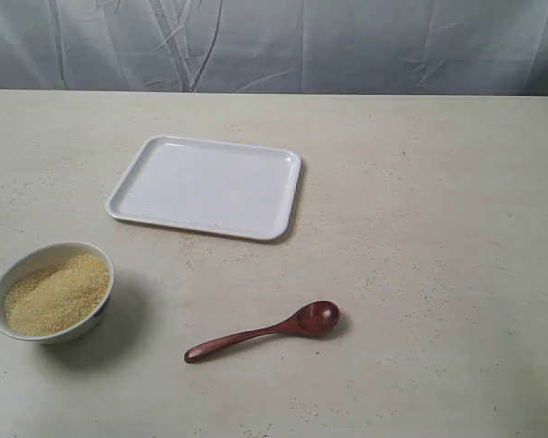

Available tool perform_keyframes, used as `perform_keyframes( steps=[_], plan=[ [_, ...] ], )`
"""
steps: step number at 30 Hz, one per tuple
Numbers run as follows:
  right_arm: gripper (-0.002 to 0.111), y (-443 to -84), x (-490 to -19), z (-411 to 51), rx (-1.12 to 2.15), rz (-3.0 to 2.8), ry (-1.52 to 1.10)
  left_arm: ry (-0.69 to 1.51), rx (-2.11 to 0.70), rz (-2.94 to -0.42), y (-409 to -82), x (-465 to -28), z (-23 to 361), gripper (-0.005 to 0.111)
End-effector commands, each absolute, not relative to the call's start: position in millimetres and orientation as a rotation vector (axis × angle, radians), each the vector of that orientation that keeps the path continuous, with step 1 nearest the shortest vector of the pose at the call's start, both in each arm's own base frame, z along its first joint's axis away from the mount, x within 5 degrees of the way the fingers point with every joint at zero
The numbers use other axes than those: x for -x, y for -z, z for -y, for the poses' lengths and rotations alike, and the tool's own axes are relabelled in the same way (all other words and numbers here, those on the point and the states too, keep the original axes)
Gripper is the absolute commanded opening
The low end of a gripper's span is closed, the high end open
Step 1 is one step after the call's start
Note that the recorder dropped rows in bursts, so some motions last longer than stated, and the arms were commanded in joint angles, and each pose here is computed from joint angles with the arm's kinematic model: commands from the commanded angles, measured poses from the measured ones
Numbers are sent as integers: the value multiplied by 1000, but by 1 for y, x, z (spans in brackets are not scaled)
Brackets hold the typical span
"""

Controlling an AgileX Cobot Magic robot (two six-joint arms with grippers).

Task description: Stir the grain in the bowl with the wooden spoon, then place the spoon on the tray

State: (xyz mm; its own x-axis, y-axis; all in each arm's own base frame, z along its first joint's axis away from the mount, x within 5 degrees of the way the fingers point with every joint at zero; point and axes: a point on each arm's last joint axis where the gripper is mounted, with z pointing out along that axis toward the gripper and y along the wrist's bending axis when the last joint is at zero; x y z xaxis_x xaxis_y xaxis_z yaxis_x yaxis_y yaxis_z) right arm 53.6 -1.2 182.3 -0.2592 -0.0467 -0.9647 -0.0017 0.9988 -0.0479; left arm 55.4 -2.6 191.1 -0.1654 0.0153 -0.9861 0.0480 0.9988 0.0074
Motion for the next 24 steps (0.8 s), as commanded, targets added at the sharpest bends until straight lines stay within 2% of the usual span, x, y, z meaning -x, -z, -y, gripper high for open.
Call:
perform_keyframes(
  steps=[1, 12, 24],
  plan=[
    [-1, -202, -56, 1, 37, -1604, 46, 32, -50, -1721, -192, -55, 3, 0],
    [-1, -241, -49, -2, 45, -1168, 36, 32, -50, -1721, -192, -55, 3, 0],
    [-1, -254, -42, -2, 44, -1006, 41, 33, -52, -1721, -192, -55, 3, 0]
  ],
)
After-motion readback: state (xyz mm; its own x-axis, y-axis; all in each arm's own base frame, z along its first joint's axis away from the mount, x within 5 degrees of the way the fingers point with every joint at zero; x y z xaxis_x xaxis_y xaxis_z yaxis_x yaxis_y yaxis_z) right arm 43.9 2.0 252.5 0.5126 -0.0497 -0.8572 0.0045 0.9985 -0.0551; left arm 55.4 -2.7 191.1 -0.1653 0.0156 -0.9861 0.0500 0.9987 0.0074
